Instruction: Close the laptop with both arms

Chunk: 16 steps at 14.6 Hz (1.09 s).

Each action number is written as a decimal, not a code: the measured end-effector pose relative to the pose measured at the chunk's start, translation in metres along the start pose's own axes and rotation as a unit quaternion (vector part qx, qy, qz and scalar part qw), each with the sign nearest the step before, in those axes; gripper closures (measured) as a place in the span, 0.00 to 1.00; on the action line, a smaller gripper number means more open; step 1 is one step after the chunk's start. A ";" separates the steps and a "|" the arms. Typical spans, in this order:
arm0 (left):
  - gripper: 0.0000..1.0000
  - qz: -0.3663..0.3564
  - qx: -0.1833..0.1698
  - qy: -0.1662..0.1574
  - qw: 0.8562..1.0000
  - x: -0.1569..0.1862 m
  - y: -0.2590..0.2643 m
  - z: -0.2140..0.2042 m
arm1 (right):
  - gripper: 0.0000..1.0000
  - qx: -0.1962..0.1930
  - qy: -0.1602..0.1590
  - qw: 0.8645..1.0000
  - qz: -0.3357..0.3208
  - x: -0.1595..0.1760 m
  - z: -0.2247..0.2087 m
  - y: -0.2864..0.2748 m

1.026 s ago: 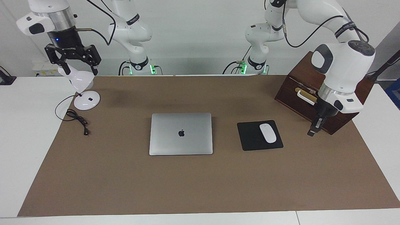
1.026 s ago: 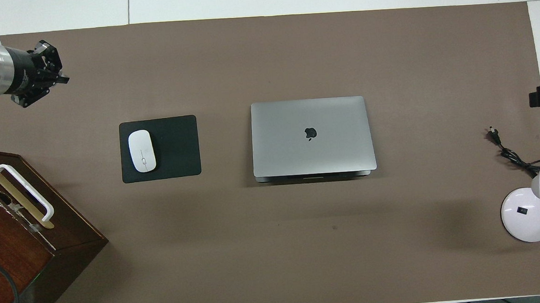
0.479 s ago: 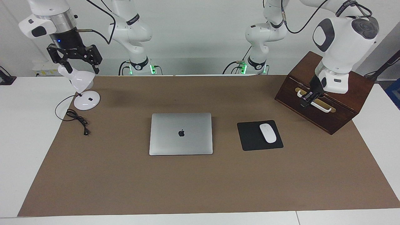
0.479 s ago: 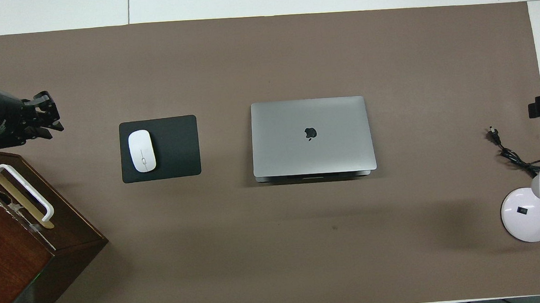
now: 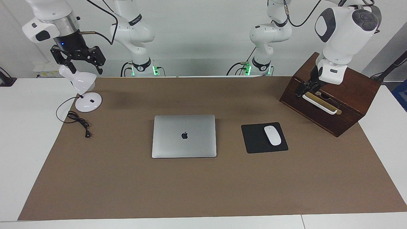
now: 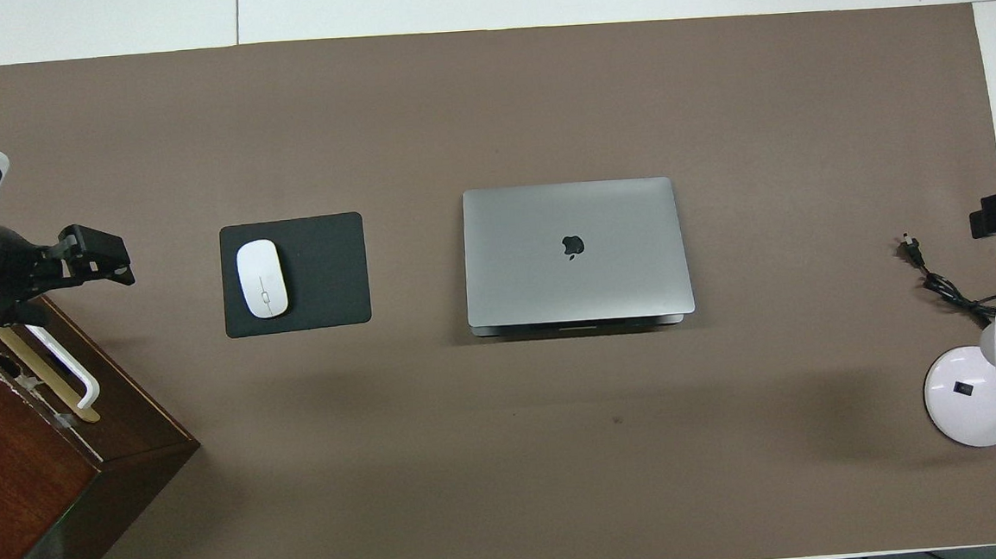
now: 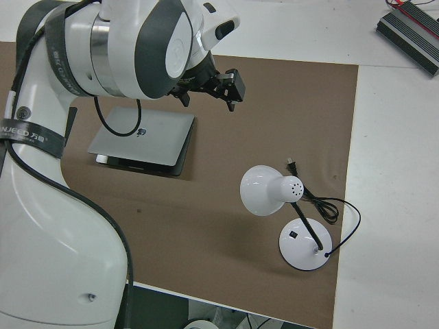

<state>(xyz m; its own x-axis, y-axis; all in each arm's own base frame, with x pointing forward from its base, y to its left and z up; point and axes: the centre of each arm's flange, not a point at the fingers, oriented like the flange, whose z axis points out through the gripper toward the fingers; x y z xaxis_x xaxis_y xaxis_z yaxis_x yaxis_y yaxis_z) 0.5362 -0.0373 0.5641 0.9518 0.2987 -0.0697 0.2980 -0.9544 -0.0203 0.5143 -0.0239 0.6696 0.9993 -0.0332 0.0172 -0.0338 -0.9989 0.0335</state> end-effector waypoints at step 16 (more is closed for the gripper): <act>0.00 0.076 -0.004 -0.008 0.997 -0.017 0.018 -0.044 | 0.00 0.000 -0.027 1.000 0.001 -0.001 0.009 0.001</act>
<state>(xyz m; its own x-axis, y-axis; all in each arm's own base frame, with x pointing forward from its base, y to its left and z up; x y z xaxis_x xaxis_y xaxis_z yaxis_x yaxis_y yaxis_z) 0.5286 -0.0591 0.6090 0.9847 0.1510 -0.0874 0.1516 -0.9884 -0.0004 0.5131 -0.0250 0.6603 0.9987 -0.0365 -0.0368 -0.0353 -0.9988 0.0327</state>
